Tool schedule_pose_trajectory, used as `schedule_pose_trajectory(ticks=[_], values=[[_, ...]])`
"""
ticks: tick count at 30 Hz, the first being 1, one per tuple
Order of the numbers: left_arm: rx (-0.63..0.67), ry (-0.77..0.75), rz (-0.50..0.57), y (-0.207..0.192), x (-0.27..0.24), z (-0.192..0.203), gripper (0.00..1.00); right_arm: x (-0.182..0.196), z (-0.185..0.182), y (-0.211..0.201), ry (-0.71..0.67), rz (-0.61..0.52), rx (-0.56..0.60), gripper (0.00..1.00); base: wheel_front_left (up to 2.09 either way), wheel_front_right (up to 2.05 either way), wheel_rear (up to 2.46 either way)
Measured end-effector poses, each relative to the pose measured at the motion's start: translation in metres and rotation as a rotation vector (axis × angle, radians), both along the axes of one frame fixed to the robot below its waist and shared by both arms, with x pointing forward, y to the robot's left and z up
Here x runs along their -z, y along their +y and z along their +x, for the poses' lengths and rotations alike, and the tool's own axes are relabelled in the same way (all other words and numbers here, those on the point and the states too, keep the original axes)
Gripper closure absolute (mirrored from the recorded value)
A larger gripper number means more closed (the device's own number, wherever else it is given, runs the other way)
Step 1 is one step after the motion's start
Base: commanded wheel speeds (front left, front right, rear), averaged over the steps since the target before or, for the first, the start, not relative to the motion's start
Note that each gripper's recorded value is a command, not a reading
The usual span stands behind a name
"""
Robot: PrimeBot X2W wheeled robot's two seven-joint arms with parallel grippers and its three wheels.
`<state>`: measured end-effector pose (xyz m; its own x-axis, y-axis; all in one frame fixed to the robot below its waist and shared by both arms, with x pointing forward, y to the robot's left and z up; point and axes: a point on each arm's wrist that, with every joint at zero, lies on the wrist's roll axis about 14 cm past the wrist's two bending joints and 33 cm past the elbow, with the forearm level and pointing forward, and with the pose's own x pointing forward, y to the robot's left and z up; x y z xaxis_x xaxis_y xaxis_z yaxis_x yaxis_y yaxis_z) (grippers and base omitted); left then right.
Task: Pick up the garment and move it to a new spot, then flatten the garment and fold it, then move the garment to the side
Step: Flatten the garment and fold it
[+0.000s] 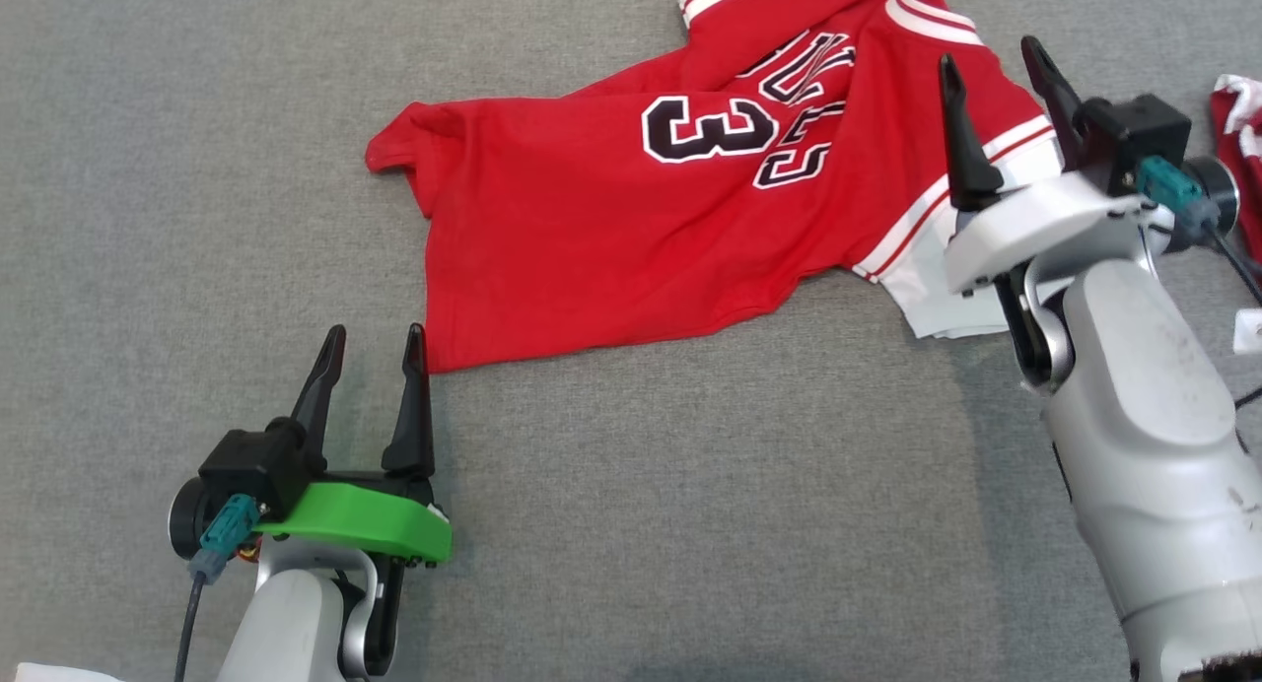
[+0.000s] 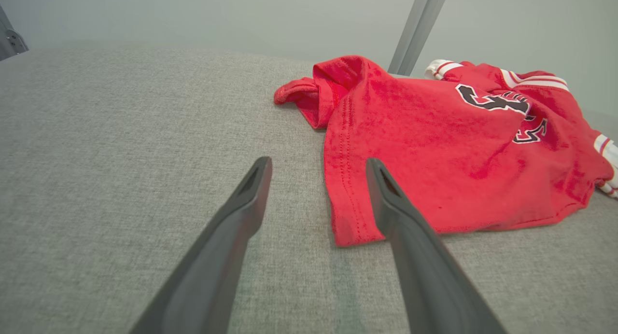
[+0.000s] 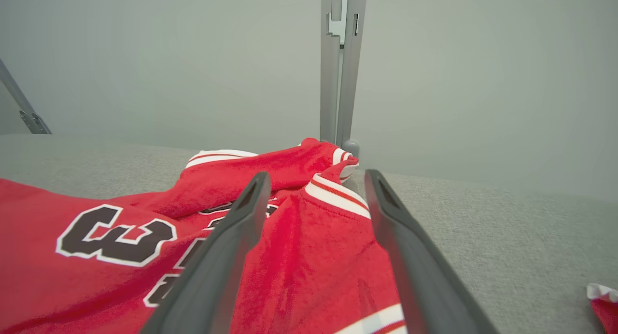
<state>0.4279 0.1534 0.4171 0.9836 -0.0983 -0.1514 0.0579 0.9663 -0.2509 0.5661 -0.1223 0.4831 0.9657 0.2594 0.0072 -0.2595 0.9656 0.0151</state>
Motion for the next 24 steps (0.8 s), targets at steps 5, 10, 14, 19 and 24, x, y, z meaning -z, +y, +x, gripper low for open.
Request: schedule_pose_trajectory(ticks=[5,10,14,19,24], values=[[0.034,0.007,-0.003,-0.011,0.002,0.004,0.00,0.001,-0.042,-0.025,-0.018,0.055,0.086,0.00,0.00,0.00,0.00],[0.067,0.006,-0.001,-0.019,0.002,0.009,0.00,0.012,-0.080,-0.048,0.008,0.082,0.170,0.00,0.00,0.00,0.00],[0.102,-0.018,0.024,-0.024,-0.005,0.028,0.00,0.012,-0.094,-0.057,0.007,0.079,0.199,0.00,0.00,0.00,0.00],[0.148,-0.024,0.058,-0.033,-0.006,0.056,0.00,0.011,-0.096,-0.061,-0.002,0.066,0.206,0.00,0.00,0.00,0.00],[0.172,0.019,0.074,-0.040,0.007,0.076,0.00,0.015,-0.098,-0.063,0.010,0.065,0.209,0.00,0.00,0.00,0.00]])
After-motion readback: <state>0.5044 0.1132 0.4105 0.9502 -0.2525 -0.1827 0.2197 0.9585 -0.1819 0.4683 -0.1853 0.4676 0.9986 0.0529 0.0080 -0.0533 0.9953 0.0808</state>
